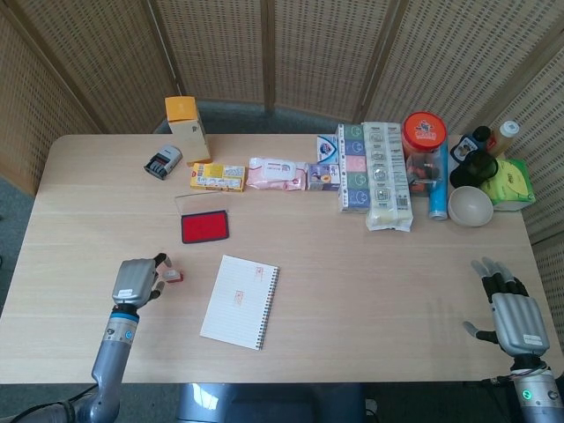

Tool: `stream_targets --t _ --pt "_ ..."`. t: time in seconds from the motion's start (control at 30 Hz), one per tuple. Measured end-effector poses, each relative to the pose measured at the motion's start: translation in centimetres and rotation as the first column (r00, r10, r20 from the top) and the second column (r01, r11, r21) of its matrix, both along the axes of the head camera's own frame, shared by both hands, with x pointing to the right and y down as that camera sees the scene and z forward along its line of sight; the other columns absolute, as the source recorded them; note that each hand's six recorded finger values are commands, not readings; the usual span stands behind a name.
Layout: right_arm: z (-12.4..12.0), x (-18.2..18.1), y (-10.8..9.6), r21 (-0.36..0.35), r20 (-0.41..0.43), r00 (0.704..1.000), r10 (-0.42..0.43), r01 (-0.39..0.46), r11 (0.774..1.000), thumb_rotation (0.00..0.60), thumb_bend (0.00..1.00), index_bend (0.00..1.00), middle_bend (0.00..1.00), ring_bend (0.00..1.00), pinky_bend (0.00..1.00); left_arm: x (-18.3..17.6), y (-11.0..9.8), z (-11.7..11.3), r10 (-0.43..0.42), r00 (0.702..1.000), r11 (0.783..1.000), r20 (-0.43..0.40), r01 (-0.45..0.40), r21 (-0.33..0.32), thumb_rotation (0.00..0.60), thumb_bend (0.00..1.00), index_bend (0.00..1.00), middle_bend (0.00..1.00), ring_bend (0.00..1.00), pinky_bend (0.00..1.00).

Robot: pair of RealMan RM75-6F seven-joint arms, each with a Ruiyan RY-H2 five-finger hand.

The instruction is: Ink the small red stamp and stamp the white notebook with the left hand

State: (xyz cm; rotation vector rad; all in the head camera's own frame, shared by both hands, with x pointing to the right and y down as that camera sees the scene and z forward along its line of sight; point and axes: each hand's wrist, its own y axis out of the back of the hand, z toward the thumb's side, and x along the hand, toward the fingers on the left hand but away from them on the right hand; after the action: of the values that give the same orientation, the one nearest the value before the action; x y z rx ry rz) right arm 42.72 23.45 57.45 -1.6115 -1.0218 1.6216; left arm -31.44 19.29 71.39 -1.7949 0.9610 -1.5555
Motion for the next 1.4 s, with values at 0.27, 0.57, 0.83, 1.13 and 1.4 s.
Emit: stream_targets --t 0.27,0.57,0.83,1.13,1.4 --pt "0.06 0.07 -0.01 -0.006 0.001 1.0 0.003 -0.003 1.0 0.6 0.02 0.0 0.0 0.05 0.15 0.35 -0.32 0.23 -0.004 1.0 1.0 0.011 0.004 0.007 0.6 0.38 0.43 1.0 1.0 1.0" --pt "0.19 0.1 0.04 -0.017 0.004 1.0 0.008 -0.008 1.0 0.6 0.02 0.0 0.0 0.05 0.15 0.87 -0.32 0.35 0.005 1.0 1.0 0.01 -0.005 0.005 0.6 0.38 0.46 1.0 1.0 1.0" --pt "0.2 0.1 0.02 -0.023 0.007 1.0 0.009 -0.009 1.0 0.6 0.02 0.0 0.0 0.05 0.15 0.82 -0.27 0.42 -0.003 1.0 1.0 0.016 0.003 0.006 0.6 0.42 0.49 1.0 1.0 1.0" --pt "0.28 0.14 0.05 -0.03 0.004 1.0 0.01 -0.01 1.0 0.6 0.02 0.0 0.0 0.06 0.15 0.7 -0.24 0.71 -0.005 1.0 1.0 0.026 0.005 -0.001 0.6 0.42 0.51 1.0 1.0 1.0" --pt "0.29 0.17 0.02 -0.033 0.008 1.0 0.014 -0.013 0.999 0.6 0.02 0.0 0.0 0.06 0.15 0.66 -0.35 0.77 0.003 0.999 1.0 0.038 -0.003 0.005 0.6 0.43 0.56 1.0 1.0 1.0"
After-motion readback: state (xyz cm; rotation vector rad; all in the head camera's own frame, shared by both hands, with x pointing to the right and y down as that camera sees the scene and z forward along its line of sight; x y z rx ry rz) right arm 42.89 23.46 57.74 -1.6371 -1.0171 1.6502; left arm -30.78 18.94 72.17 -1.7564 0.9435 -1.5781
